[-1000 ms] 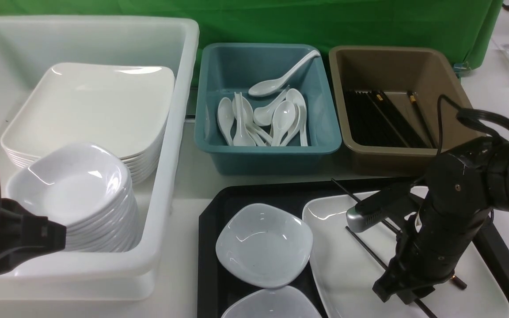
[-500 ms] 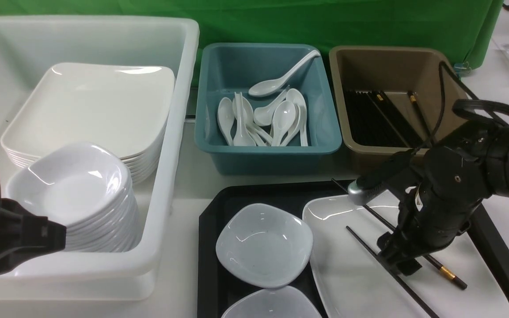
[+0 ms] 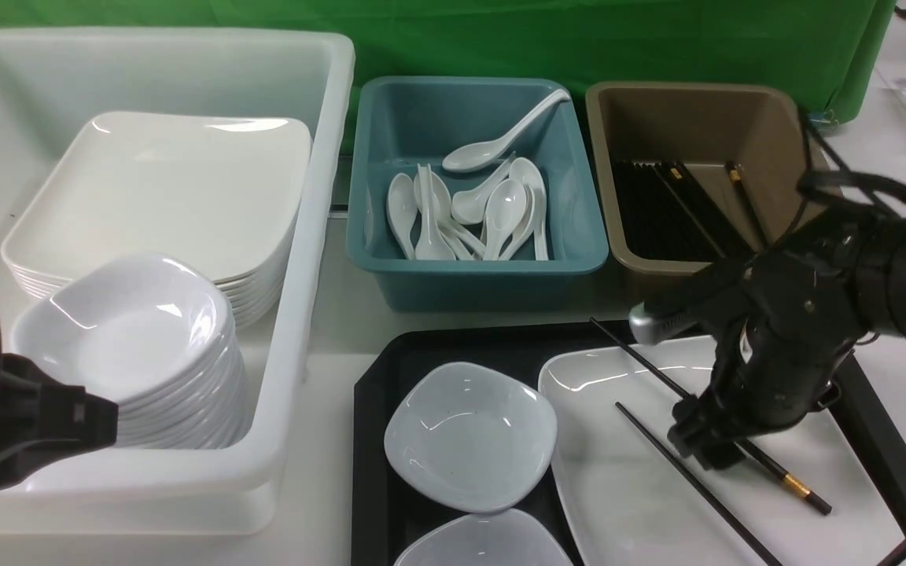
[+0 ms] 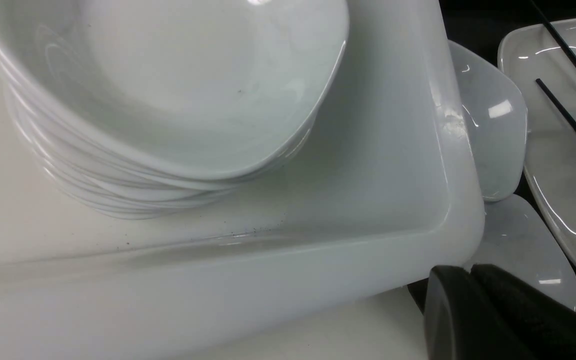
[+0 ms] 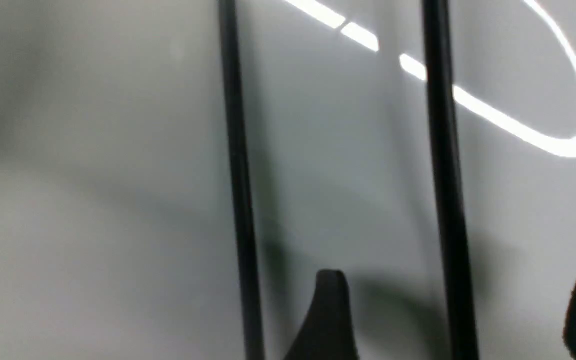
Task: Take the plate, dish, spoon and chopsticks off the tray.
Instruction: Use the right arm to grab a pair of chopsticks from the plate
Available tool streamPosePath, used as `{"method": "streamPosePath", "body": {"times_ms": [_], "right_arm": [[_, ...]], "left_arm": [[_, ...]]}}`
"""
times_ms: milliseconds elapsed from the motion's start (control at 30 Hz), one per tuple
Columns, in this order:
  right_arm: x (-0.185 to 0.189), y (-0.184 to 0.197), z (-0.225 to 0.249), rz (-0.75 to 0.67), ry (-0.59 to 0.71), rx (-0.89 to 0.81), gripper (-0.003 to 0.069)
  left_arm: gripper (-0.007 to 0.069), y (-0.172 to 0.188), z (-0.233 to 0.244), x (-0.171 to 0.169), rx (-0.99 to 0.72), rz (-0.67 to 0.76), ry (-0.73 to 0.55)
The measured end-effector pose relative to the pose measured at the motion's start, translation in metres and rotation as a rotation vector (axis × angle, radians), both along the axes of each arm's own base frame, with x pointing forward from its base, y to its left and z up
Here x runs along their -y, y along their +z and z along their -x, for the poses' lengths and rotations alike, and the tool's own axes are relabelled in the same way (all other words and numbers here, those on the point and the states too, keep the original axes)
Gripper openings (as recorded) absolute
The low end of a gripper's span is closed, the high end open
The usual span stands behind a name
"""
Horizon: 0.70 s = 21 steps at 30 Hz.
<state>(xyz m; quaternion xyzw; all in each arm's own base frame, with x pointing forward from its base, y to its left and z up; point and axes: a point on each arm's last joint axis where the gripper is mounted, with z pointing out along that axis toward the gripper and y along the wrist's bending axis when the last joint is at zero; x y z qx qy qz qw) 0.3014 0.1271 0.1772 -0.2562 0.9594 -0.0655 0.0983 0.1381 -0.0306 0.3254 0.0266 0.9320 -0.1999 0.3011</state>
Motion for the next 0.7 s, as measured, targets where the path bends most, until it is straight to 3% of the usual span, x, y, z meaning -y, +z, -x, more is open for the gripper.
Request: {"method": "streamPosePath", "body": {"times_ms": [200,367,500,600,700], "right_arm": [[0.011,0.007,-0.009,-0.017,-0.063,-0.002,0.0554],[0.02,-0.006,-0.011,-0.065,-0.095,-0.108,0.0503],[0.017,-0.011,-0.009,-0.104,-0.075,-0.151,0.0328],[0.017,-0.011,-0.007,-0.097,-0.071,-0.173,0.012],[0.018,-0.011,-0.004,-0.085,-0.07,-0.204,0.0072]], "left_arm": [[0.0008,0.0,0.0,0.0,-0.002,0.0,-0.001],[0.0008,0.0,0.0,0.0,-0.003,0.0,-0.001],[0.0008,0.0,0.0,0.0,-0.003,0.0,-0.001],[0.0008,0.0,0.0,0.0,-0.003,0.0,-0.001],[0.0008,0.0,0.0,0.0,-0.003,0.001,-0.002]]}}
